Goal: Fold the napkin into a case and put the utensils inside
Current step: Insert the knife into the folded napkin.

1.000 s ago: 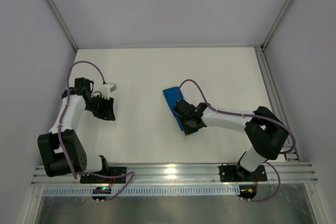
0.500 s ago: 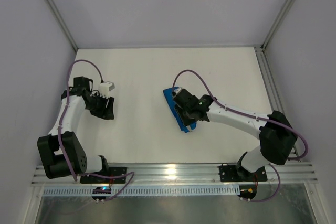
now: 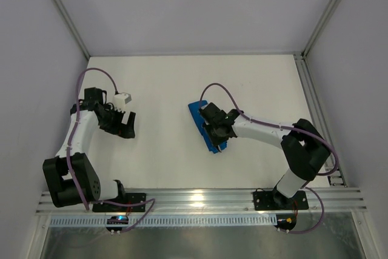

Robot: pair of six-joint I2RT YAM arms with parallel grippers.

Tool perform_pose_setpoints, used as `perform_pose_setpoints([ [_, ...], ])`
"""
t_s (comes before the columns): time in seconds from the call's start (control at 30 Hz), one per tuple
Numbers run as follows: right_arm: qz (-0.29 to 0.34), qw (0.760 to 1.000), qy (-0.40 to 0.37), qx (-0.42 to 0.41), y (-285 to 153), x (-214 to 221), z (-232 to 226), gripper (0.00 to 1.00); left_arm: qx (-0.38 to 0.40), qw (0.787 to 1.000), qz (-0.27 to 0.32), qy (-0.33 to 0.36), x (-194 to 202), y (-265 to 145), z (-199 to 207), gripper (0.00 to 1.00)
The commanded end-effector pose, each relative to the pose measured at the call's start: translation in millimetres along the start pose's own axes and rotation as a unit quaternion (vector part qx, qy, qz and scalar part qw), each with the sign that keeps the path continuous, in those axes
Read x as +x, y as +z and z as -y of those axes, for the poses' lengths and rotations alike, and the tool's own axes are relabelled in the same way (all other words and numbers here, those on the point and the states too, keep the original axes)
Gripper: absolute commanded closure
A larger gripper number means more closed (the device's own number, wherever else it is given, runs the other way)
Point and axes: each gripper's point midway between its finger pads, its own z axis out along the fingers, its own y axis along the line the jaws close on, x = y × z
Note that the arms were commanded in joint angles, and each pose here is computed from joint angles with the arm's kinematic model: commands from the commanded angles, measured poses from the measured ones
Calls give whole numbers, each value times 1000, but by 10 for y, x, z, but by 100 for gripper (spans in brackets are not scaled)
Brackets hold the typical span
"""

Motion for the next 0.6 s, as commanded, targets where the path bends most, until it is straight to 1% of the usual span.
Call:
perform_pose_setpoints([
  [0.0,6,1000,-3,-16,80,-36,-69,73,-17,999,27,11,-154,-91,-62,1],
  [0.07,0,1000,-1,-14,117,-5,-71,74,-17,999,27,13,-145,-88,-60,1],
  [0.3,-12,1000,2,0,130,72,-12,74,-11,1000,25,13,-135,-78,-42,1],
  [0.43,-10,1000,7,5,48,78,15,70,-6,1000,25,13,-132,-67,-31,1],
  [0.47,-8,1000,6,4,28,78,12,67,-6,1000,25,13,-130,-64,-31,1],
  [0.57,-4,1000,8,-5,6,89,7,63,-4,1000,25,13,-132,-59,-24,1],
])
